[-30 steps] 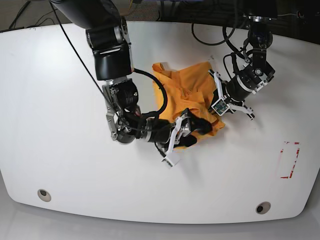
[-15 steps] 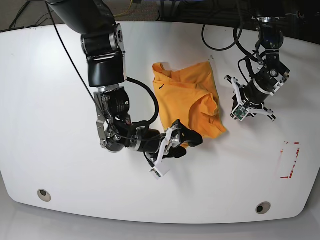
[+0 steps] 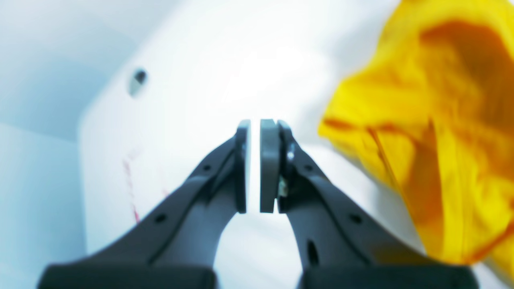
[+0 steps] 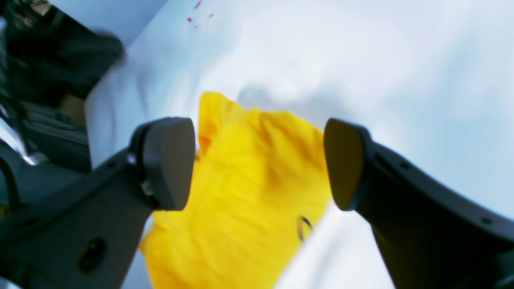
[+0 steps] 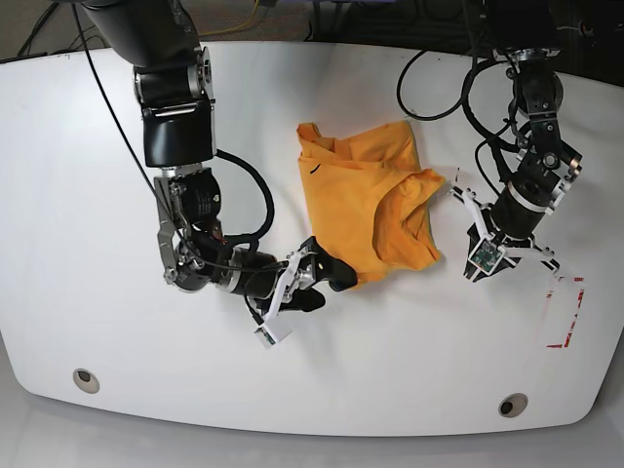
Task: Layout the t-shirt on the table in an organized manner, then fold the t-shirt properly
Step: 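Move the left gripper to the pile's edge and grasp the cloth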
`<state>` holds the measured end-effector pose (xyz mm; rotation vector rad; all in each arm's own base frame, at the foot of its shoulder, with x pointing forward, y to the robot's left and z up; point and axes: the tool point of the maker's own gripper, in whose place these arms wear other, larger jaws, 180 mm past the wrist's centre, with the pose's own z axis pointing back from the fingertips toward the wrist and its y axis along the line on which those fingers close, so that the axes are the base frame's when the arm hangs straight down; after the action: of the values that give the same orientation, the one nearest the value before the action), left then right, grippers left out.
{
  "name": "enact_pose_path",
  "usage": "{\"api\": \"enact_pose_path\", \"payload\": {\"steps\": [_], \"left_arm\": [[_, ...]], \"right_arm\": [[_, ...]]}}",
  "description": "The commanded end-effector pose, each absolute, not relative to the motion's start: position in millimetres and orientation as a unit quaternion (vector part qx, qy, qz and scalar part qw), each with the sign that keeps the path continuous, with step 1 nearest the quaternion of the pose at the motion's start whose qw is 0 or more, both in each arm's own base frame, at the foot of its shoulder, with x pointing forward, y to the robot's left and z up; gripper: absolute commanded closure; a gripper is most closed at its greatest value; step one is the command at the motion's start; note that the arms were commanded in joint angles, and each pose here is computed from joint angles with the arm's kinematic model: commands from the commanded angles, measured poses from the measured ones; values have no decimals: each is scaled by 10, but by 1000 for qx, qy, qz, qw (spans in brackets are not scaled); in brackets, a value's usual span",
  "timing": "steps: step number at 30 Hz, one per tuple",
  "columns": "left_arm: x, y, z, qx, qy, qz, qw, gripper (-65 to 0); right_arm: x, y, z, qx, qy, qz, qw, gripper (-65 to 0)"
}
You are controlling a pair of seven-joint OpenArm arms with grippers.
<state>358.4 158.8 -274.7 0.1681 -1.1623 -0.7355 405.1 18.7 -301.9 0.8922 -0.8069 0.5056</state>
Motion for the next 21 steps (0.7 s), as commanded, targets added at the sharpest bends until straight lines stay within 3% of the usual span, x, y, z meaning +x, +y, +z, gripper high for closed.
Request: {"api": "enact_pose_path", "payload": {"steps": [1, 13, 21], "left_arm": [[3641, 1410, -2513, 63, -575, -329, 746, -22], [3259, 557, -2779, -30, -558, -380, 737, -22], [2839, 435, -3181, -70, -510, -373, 772, -22]], "right_arm": [[4153, 124, -2826, 416, -406, 236, 779, -423], [4227, 106, -2738, 423, -436, 217, 764, -44], [4223, 416, -2816, 383, -443, 267, 765, -21]]}}
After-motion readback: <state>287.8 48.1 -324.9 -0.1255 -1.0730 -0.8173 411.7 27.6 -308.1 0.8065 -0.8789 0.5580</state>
